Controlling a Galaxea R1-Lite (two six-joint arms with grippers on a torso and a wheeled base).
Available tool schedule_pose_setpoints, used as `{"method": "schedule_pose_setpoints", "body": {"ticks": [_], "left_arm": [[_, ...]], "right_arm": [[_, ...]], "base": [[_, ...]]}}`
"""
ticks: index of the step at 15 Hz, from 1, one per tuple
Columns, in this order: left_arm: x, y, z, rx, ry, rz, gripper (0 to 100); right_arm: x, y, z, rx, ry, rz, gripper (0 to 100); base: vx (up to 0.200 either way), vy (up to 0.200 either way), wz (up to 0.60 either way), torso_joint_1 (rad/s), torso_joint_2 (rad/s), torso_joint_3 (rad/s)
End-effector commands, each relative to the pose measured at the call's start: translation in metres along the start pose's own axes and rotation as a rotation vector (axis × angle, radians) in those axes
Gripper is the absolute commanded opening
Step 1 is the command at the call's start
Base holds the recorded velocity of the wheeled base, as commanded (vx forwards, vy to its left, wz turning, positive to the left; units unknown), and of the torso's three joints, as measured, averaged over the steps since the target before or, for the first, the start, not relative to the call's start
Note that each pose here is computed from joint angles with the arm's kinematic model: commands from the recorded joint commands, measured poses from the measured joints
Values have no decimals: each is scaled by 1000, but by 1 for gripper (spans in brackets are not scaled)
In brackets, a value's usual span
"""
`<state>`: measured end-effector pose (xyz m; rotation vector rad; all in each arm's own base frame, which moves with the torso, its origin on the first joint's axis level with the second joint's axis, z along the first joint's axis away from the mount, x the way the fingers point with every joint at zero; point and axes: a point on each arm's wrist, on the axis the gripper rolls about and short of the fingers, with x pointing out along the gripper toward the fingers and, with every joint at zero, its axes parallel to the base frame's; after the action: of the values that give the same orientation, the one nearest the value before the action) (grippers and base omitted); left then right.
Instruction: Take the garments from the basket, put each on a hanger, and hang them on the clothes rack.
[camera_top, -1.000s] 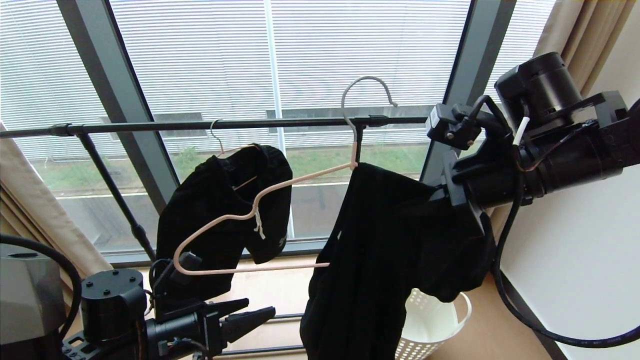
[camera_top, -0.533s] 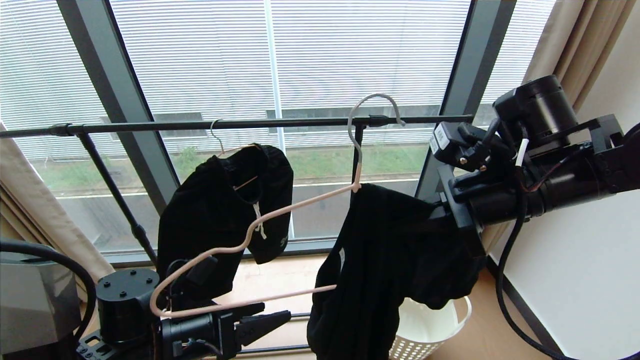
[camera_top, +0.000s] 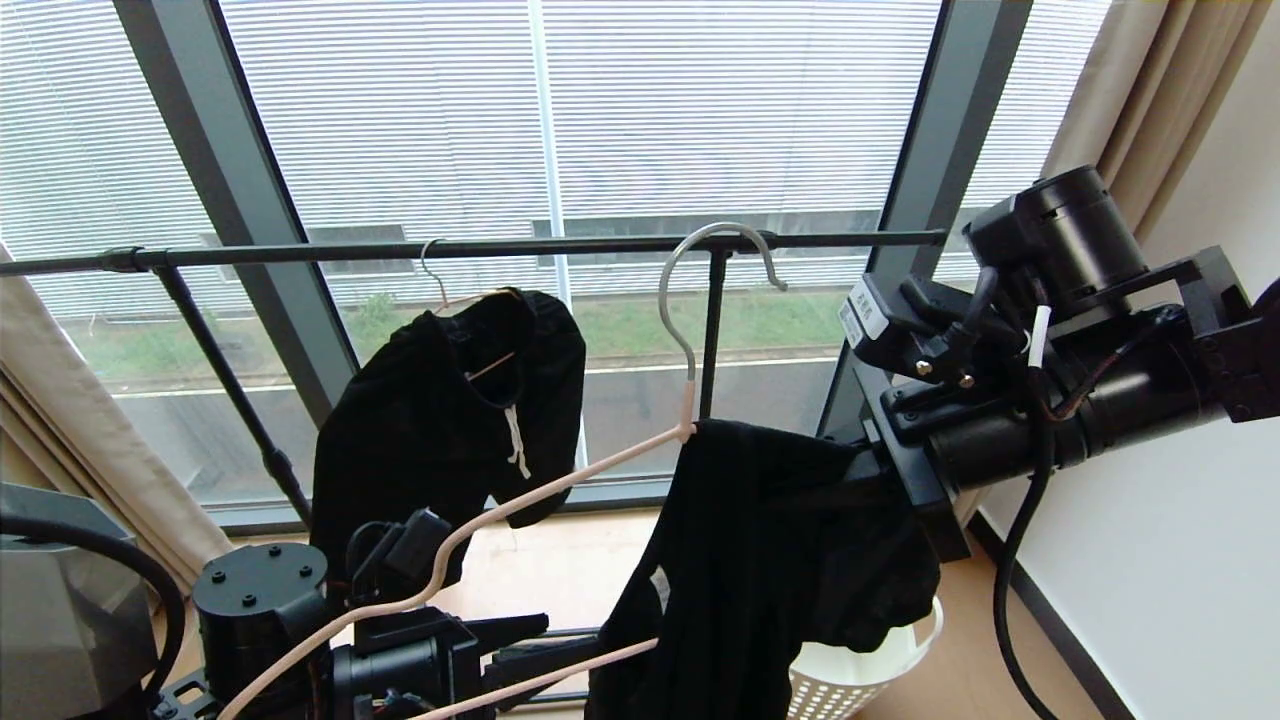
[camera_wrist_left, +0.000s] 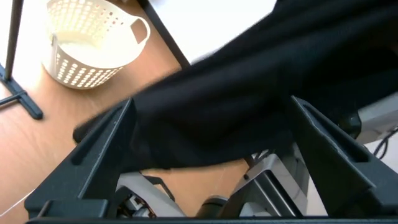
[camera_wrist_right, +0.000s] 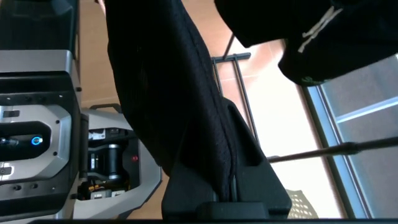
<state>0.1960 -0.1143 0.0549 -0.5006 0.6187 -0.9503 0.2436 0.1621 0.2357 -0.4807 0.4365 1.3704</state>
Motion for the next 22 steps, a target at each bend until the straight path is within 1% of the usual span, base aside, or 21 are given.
{"method": "schedule_pose_setpoints", "body": {"ticks": [1,6,11,14,16,19,20,21,22], "left_arm": [[-2,-6,1,14,-6,-18,100],[-4,-14,-1,21,-1,-39,100],[-3,-14,0,24,-4,-39,100],[2,-15,1,34,-21,-22,100],[10,-13,-3,29,-21,18,100],[13,-11,-2,30,-26,23,100],[14,-10,-3,27,-28,42,100],[15,-9,-4,27,-33,57,0],[17,-9,-4,26,-30,59,0]], "right_arm": [[3,2,1,-4,1,11,0],[9,8,3,-17,5,38,0],[12,9,3,-18,5,46,0],[13,12,6,-27,1,57,0],[14,17,7,-39,-2,68,0],[13,18,8,-42,-3,70,0],[12,19,9,-44,-5,69,0],[12,19,9,-44,-5,69,0],[11,19,9,-46,-7,67,0]], "base": [[0,0,0,0,0,0],[0,0,0,0,0,0],[0,0,0,0,0,0],[0,0,0,0,0,0],[0,0,0,0,0,0],[0,0,0,0,0,0],[0,0,0,0,0,0],[0,0,0,0,0,0],[0,0,0,0,0,0]]}}
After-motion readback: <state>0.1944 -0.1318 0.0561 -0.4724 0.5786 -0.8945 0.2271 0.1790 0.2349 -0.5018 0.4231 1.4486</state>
